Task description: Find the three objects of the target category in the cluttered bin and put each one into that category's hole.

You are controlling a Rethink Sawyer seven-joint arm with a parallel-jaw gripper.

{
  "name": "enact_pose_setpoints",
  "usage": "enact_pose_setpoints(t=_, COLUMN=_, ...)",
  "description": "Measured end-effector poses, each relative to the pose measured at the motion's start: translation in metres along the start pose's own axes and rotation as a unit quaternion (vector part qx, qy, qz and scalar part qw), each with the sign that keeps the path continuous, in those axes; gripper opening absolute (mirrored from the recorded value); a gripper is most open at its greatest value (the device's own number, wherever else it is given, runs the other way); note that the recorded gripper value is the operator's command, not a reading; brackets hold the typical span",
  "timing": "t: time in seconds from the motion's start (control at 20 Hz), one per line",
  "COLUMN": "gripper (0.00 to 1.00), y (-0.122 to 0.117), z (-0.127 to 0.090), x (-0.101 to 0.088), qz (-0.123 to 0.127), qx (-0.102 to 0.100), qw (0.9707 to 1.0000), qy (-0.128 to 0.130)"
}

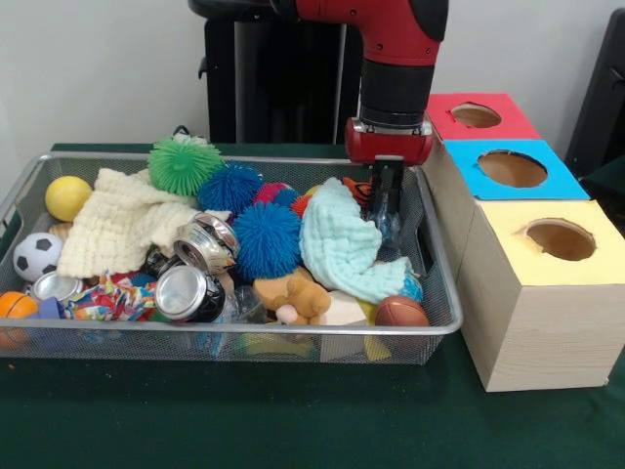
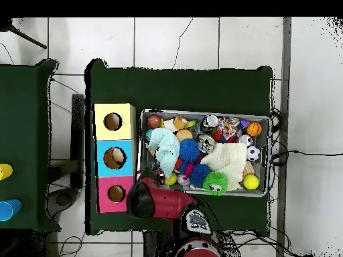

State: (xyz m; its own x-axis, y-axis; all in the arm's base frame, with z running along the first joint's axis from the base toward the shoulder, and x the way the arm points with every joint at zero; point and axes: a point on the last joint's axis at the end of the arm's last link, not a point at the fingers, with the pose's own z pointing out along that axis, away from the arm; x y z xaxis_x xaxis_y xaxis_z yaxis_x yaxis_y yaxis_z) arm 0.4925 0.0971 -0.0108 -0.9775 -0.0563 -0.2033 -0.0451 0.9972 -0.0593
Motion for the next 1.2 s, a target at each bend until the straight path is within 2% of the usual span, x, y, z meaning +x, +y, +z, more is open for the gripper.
enact_pose_setpoints(t=0.75, gripper=0.0, y=0.017, z=-0.008, x=-0.004, qz=-0.006, qx=-0.001, qw=1.0, qy=-0.004)
enact_pose_setpoints(t=1.0, gripper=0.0, y=0.021, z=-0.027, x=-0.012, qz=0.0, qx=0.01, qw=0.9999, qy=0.004)
enact_pose_setpoints(t=1.2, gripper=0.0, y=0.038, z=-0.055, x=-0.017, qz=-0.006, qx=0.014, qw=0.9997, qy=0.021)
